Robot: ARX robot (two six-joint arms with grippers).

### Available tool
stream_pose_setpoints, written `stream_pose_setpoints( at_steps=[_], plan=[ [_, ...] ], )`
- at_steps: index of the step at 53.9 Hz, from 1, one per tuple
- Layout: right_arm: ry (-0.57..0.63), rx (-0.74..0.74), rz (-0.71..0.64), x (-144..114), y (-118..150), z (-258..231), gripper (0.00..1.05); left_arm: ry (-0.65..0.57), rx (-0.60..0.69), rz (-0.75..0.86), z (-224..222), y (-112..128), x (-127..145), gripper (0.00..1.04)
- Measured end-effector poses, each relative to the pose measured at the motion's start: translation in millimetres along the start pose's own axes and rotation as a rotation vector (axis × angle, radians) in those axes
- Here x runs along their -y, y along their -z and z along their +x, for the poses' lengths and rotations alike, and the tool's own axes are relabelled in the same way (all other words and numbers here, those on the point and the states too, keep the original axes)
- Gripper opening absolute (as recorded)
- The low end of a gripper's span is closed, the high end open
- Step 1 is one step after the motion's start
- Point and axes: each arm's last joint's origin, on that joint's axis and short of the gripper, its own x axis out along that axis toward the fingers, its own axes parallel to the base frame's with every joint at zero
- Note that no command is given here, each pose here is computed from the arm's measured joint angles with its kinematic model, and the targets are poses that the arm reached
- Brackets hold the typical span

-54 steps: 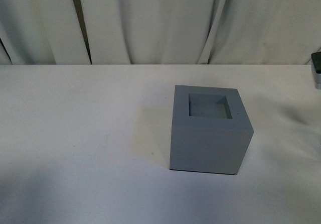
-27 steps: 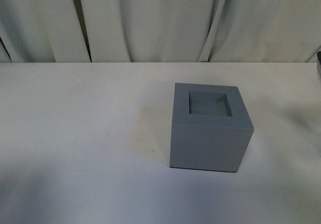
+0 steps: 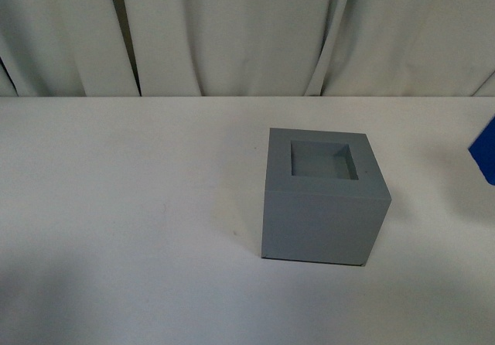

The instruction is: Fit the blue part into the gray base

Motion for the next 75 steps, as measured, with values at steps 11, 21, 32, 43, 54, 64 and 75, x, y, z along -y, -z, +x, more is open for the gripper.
stream_pose_setpoints(
  at_steps=[11, 21, 32, 43, 54, 64, 75],
  plan=[
    [0.002, 0.054, -0.062, -11, -37, -9, 0.48, 0.0, 0.0, 0.0, 0, 0, 0, 0.99],
    [0.026, 0.084, -0.103, -18, -66, -19, 0.48, 0.0, 0.0, 0.0, 0, 0, 0, 0.99],
    [0.024, 0.072, -0.135, -26, -88, -18, 0.48, 0.0, 0.0, 0.0, 0, 0, 0, 0.99],
    [0.035, 0.028, -0.142, -26, -94, -9, 0.48, 0.0, 0.0, 0.0, 0, 0, 0, 0.99],
    [0.021, 0.012, -0.142, -26, -100, 1, 0.48, 0.0, 0.0, 0.0, 0, 0, 0, 0.99],
    [0.016, 0.012, -0.15, -29, -110, 5, 0.48, 0.0, 0.0, 0.0, 0, 0, 0, 0.99],
    [0.023, 0.012, -0.14, -28, -117, 9, 0.48, 0.0, 0.0, 0.0, 0, 0, 0, 0.99]
  ],
)
